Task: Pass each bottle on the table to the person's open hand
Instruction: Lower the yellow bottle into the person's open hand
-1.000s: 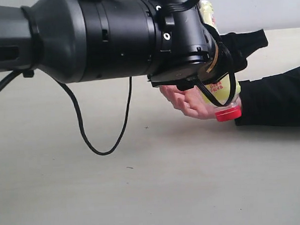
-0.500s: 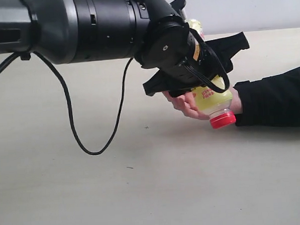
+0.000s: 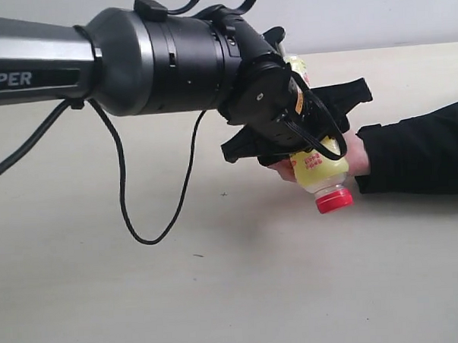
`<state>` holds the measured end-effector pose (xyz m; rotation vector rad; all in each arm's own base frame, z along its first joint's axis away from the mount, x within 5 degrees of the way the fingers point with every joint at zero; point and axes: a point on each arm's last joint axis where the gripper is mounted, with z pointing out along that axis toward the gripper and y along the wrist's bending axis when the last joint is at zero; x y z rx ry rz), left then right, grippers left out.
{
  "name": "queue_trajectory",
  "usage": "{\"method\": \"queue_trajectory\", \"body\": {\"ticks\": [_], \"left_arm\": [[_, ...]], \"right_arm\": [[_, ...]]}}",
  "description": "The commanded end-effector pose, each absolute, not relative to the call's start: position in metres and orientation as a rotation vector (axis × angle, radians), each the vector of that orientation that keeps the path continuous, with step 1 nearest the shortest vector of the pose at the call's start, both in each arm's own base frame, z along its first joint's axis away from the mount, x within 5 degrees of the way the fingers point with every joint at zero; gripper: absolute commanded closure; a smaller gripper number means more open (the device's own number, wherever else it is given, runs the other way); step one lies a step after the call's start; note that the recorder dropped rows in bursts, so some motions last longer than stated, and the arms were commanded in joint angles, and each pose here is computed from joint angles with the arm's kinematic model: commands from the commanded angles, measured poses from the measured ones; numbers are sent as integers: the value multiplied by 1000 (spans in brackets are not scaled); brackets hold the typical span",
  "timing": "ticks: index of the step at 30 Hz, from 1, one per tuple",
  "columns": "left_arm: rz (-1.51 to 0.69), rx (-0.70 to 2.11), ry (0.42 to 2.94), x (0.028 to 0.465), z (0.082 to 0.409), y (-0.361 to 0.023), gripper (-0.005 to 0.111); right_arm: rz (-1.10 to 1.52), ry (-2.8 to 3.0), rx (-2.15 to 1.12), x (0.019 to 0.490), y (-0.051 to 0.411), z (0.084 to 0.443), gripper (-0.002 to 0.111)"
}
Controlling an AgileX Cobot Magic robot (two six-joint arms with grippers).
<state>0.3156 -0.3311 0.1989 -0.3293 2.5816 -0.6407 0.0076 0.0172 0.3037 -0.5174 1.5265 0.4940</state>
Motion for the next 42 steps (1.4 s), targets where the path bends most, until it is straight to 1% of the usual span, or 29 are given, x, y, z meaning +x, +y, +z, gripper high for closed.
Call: {"method": "queue_trajectory", "body": {"ticks": [1, 3, 5, 12, 15, 22, 23, 25, 31, 37, 40, 42], "left_arm": [[-681, -332, 2558, 320, 197, -333, 106], [-681, -339, 2558, 322, 196, -332, 102], [-679, -342, 2559, 323, 196, -331, 95], [-683, -339, 2548, 326, 196, -330, 60], [-672, -301, 2548, 326, 196, -330, 48], [-661, -293, 2557, 325, 196, -329, 36], [-661, -293, 2557, 325, 196, -329, 32], [-660, -287, 2557, 325, 196, -329, 28], [-655, -254, 2552, 324, 201, -328, 28], [-584, -196, 2558, 321, 225, -314, 28], [-585, -192, 2541, 320, 239, -308, 29], [-591, -164, 2525, 318, 248, -305, 33]], "right_arm": [[496, 1520, -512, 8, 17, 303, 108], [496, 1520, -512, 8, 17, 303, 108], [496, 1520, -512, 8, 17, 303, 108], [496, 1520, -512, 8, 17, 303, 108], [496, 1520, -512, 8, 17, 303, 108], [496, 1520, -512, 8, 17, 303, 108], [496, 1520, -512, 8, 17, 303, 108], [496, 1520, -512, 8, 17, 303, 108], [496, 1520, -512, 8, 17, 303, 108], [496, 1520, -512, 8, 17, 303, 108], [496, 1520, -512, 8, 17, 303, 108], [496, 1520, -512, 8, 17, 303, 108]]}}
